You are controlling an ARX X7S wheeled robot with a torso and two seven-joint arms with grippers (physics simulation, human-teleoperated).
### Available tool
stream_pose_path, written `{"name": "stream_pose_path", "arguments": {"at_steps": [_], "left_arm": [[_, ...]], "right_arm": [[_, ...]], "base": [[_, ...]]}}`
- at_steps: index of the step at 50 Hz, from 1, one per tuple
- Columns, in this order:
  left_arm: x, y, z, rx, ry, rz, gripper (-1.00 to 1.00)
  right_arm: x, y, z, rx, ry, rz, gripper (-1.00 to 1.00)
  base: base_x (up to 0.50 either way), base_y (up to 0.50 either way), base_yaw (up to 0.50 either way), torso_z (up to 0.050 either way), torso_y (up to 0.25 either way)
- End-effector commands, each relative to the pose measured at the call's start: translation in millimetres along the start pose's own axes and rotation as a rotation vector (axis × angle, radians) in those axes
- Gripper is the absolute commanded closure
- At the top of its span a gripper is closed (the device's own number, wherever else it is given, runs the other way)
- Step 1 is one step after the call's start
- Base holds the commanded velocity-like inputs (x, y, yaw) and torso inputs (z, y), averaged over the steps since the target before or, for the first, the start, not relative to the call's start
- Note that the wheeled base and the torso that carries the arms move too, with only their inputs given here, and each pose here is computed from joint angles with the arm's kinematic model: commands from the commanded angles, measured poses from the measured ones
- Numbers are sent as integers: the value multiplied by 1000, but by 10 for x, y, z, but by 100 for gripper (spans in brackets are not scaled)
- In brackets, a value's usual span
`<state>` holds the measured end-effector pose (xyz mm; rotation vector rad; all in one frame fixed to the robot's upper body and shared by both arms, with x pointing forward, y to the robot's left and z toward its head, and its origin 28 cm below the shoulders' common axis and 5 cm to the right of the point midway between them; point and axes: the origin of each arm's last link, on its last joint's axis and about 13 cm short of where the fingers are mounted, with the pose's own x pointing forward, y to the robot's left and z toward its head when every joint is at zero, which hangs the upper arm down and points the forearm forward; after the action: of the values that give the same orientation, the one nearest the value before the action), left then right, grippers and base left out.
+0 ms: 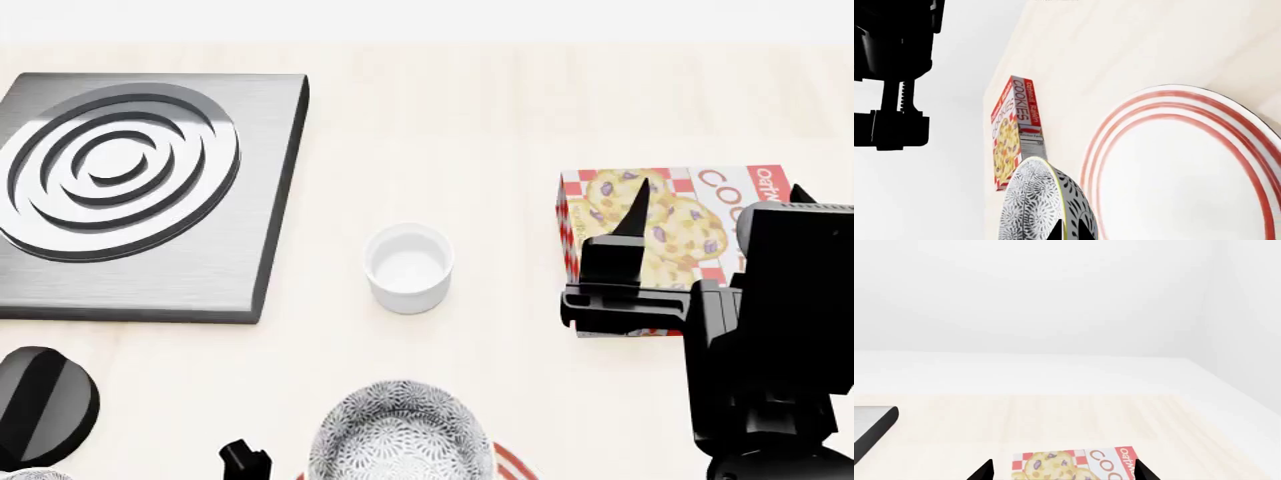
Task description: Pick the akita bowl on the stove and place it on the plate.
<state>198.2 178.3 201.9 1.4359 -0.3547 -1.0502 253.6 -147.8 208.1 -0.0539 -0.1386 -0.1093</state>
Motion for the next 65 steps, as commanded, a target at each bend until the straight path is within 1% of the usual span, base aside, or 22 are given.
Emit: {"name": "stream_pose_path", "arguments": {"at_steps": [1, 2, 3, 6, 32, 42, 50, 55, 65], "left_arm": [[43, -39, 19, 9, -12, 47, 100], [43, -39, 19, 9, -12, 47, 100], [71, -85, 21, 1, -16, 44, 100], [71, -107, 21, -2, -16, 39, 100], [134, -197, -12, -14, -8, 38, 100], [151, -278, -19, -16, -3, 18, 100], [164, -291, -22, -20, -2, 17, 100], [180, -355, -27, -22, 2, 4, 100], [203, -417, -20, -29, 2, -9, 100]], "right_arm": [[-2, 2, 0, 1, 0, 0, -100], [-2, 3, 2, 1, 0, 0, -100], [-6, 5, 11, 1, 0, 0, -100], [-4, 4, 6, 1, 0, 0, -100], [-1, 1, -4, 0, 1, 0, -100], [-1, 0, -4, -1, 0, -1, -100], [-1, 1, -4, 0, 1, 0, -100], [2, 4, -4, 0, 0, -1, -100], [4, 4, -4, 0, 1, -1, -100]], "base": [[0, 0, 0, 0, 0], [0, 0, 0, 0, 0], [0, 0, 0, 0, 0], [0, 0, 0, 0, 0], [0, 0, 0, 1, 0], [0, 0, 0, 0, 0], [0, 0, 0, 0, 1], [0, 0, 0, 0, 0], [0, 0, 0, 0, 0]]}}
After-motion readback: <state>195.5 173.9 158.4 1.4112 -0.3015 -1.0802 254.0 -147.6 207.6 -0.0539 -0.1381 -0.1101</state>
